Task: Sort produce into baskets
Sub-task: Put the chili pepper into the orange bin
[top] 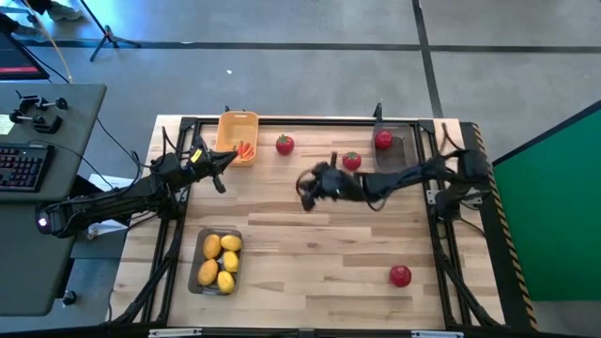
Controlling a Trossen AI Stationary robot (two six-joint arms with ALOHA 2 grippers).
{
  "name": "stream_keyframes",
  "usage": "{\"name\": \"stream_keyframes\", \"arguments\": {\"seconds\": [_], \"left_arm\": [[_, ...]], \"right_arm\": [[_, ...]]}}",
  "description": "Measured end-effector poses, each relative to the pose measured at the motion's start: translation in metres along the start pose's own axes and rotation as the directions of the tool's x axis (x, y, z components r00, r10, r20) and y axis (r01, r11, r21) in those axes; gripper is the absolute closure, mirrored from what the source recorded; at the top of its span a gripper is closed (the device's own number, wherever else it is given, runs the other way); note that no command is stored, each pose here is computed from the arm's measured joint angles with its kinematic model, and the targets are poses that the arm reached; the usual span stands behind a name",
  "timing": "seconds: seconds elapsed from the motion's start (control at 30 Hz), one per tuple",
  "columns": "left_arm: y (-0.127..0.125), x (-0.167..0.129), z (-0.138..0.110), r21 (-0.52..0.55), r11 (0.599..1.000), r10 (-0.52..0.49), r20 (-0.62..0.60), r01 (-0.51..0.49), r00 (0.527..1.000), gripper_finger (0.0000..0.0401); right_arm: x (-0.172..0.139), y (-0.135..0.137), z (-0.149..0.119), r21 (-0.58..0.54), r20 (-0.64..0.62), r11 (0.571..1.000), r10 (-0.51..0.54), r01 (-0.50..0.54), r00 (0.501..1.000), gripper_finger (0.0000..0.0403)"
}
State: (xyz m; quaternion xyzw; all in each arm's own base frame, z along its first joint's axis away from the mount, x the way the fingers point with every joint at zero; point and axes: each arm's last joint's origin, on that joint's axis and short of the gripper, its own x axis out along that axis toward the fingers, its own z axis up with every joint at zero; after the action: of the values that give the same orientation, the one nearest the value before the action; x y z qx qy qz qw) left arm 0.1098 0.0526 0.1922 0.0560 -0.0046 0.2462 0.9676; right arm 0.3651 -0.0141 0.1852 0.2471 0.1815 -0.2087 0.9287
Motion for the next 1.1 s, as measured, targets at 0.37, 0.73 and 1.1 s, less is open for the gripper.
{"name": "stream_keyframes", "arguments": {"seconds": [0.37, 0.73, 1.1], "left_arm": [[0.0, 0.001, -0.001, -0.004, 1.0, -0.001, -0.012, 0.001, 1.0, 0.04], [0.0, 0.002, -0.003, -0.001, 1.0, -0.003, -0.024, 0.003, 1.0, 0.0401], [0.0, 0.002, -0.003, 0.001, 1.0, -0.003, -0.026, 0.003, 1.0, 0.0401]], "right_arm": [[0.094, -0.014, 0.075, -0.106, 0.204, 0.993, -0.02, 0.043, 0.979, 0.0403], [0.165, -0.024, 0.116, -0.096, 0.263, 0.994, -0.016, 0.043, 0.965, 0.0403], [0.206, -0.026, 0.111, -0.073, 0.188, 0.995, -0.047, 0.062, 0.981, 0.0387]]}}
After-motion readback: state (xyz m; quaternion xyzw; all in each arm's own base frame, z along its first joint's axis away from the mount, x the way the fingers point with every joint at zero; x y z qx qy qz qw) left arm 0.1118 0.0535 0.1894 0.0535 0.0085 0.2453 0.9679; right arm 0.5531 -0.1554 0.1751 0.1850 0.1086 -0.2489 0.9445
